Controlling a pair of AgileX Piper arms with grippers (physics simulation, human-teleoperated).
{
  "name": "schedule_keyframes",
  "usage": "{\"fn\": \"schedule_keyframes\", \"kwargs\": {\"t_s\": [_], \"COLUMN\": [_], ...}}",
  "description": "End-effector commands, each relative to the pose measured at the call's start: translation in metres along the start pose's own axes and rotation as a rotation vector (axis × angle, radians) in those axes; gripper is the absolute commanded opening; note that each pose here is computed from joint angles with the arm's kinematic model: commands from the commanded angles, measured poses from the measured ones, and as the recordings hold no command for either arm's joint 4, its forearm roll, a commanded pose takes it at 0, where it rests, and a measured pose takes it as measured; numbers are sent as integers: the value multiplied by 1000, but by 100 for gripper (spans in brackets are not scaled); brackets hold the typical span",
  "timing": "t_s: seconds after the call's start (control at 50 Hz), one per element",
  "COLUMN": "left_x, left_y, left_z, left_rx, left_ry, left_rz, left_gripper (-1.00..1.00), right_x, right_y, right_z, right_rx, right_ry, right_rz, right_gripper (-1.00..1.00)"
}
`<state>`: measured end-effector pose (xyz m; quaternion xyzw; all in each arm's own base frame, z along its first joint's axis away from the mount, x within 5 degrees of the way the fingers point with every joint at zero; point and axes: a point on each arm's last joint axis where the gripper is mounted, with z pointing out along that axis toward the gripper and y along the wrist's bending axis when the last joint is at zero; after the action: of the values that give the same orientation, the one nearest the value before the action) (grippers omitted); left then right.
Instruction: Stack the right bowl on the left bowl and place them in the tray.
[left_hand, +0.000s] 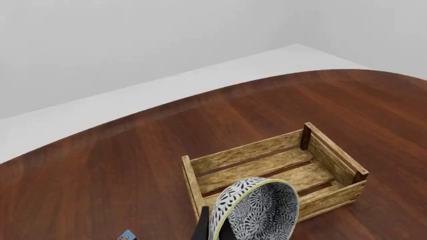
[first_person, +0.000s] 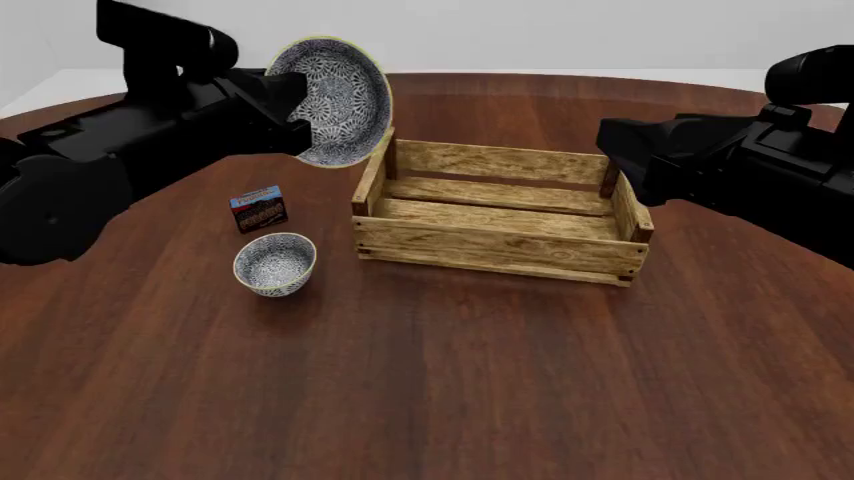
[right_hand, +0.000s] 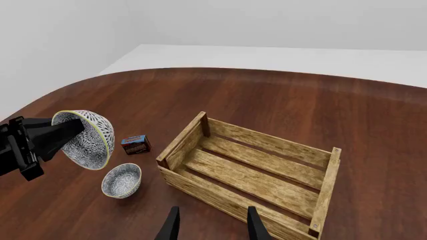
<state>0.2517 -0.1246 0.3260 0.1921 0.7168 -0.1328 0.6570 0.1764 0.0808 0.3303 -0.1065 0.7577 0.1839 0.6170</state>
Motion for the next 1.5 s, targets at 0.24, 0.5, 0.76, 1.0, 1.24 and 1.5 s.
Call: {"fn": "schedule_keyframes", "kwargs": {"t_s": [0.24, 0.5, 0.76, 1.0, 1.24, 1.5], "left_x": [-2, -6, -28, -40, -26, -1], "left_y": [27, 24, 38, 44, 51, 47], "left_z": [-18, -16, -22, -8, 11, 16], "left_rx": [-99, -77, -119, -127, -152, -154], "left_ry": [35, 143, 227, 341, 443, 511], "left_rz": [74, 52, 13, -50, -139, -194], "left_gripper": [-100, -100, -100, -100, -100, -100], "right_x": [2, 2, 6, 10, 12, 12], "right_y": [1, 2, 2, 3, 4, 3], "right_z": [2, 2, 9, 16, 21, 20], "right_rx": [-8, -8, -10, -15, -20, -18], "right_ry": [7, 7, 20, 33, 42, 38], "right_rz": [-3, 0, 0, 1, 4, 4], "right_gripper": [100, 100, 100, 100, 100, 100]}}
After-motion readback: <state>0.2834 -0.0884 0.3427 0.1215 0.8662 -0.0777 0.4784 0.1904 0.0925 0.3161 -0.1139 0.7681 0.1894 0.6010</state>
